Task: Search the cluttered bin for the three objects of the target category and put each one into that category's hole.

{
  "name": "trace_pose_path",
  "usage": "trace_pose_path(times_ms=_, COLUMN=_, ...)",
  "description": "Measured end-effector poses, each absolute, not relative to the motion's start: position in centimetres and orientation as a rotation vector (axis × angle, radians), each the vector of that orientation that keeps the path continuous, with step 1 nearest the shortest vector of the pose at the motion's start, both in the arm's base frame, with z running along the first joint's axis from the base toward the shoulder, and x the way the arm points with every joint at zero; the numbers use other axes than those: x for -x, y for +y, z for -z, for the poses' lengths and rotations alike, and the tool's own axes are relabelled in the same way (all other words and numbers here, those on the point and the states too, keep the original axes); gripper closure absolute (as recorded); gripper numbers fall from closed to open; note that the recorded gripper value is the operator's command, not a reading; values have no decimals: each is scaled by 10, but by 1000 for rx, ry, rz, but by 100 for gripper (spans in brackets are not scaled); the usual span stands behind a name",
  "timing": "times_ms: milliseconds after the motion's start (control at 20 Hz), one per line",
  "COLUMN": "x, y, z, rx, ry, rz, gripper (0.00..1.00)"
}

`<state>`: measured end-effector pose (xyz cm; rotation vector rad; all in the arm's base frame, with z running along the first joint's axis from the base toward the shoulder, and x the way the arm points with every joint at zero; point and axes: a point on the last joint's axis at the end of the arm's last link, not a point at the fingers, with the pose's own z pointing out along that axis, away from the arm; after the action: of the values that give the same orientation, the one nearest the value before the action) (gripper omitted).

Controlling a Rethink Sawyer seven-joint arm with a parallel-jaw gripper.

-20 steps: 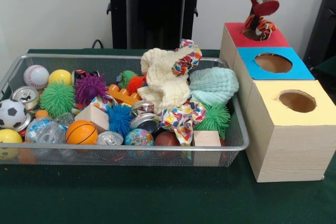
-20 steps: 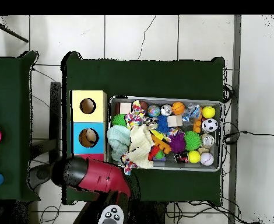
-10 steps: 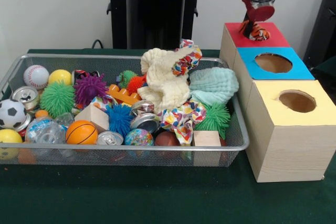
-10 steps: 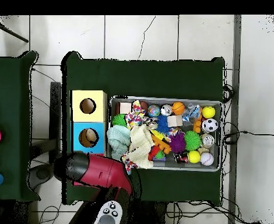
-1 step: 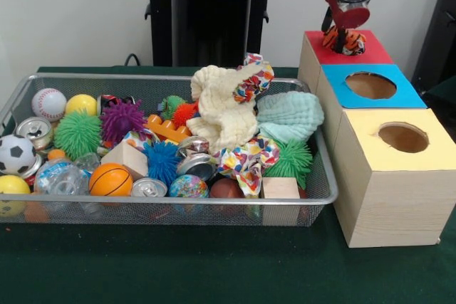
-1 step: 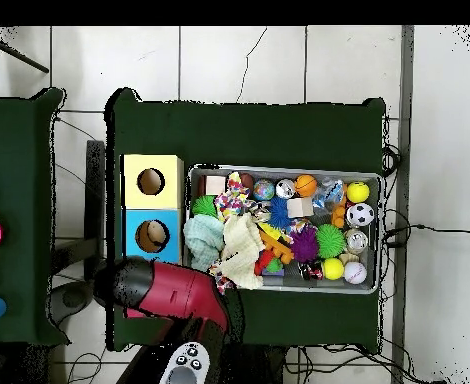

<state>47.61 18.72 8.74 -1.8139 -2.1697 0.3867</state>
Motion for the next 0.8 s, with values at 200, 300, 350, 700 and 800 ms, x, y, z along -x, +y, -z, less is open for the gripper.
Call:
trace_pose_path(times_ms=200, x=-477, y=188, z=-88, rx=1809, ry=-2169, rz=-398, gripper=0)
trace_pose_path(times_ms=300, x=-478, y=188, z=-88, rx=1804, ry=-2163, rz=-407, gripper=0)
trace_pose_path(times_ms=350, x=-479, y=187, z=-89, rx=1800, ry=-2155, rz=-413, gripper=0)
trace_pose_path(times_ms=700, x=-490, y=176, z=-98, rx=1813, ry=-2123, rz=-426, gripper=0)
trace_pose_path(times_ms=800, x=-492, y=173, z=-99, rx=1822, ry=-2120, rz=-425, gripper=0)
